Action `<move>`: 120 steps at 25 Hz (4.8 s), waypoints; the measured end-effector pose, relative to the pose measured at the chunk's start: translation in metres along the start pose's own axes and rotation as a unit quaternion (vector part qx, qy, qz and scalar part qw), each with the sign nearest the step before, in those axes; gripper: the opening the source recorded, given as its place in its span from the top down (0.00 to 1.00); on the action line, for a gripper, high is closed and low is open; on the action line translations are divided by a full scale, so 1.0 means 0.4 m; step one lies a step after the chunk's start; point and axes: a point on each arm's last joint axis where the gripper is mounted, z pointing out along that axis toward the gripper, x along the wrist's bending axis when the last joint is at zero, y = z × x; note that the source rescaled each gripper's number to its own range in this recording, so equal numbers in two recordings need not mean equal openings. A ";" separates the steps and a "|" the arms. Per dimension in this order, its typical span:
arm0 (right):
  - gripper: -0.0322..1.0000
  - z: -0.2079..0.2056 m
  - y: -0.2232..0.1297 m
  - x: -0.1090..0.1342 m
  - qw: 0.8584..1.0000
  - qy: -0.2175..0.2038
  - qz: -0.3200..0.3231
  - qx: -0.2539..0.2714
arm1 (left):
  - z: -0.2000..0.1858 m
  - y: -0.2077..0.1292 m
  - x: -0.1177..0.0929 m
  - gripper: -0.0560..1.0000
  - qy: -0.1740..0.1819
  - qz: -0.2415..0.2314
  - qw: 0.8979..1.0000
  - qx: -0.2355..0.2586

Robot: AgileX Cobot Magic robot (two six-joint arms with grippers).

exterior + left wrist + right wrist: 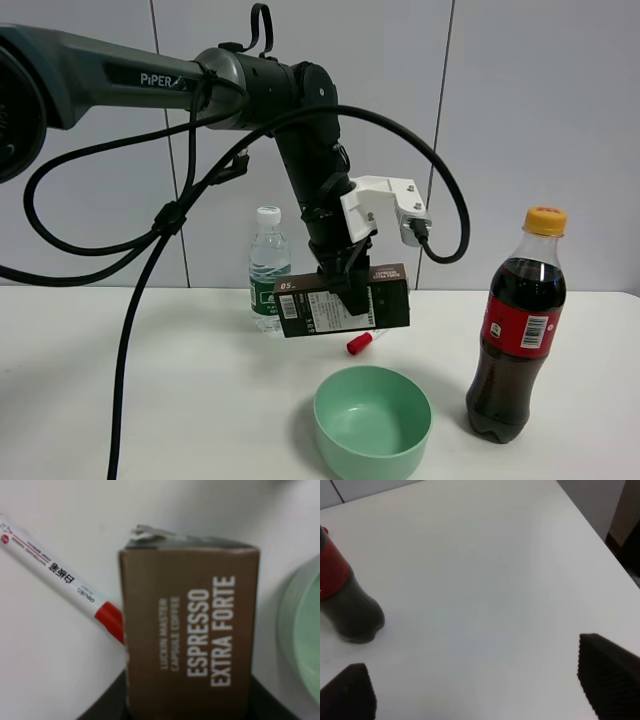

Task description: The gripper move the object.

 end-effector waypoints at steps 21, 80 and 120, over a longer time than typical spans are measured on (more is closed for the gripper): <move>0.00 0.000 0.000 0.000 1.000 0.000 0.000 0.000 | 0.122 0.009 -0.038 0.95 -0.014 0.029 0.999 0.034; 0.00 0.000 0.000 0.000 1.000 0.000 0.000 0.000 | -0.567 -0.080 0.040 0.21 0.212 -0.334 0.917 -0.047; 0.00 0.000 0.000 0.000 1.000 0.000 0.000 0.000 | -0.776 -0.626 -0.515 0.21 0.338 -0.654 0.676 -0.022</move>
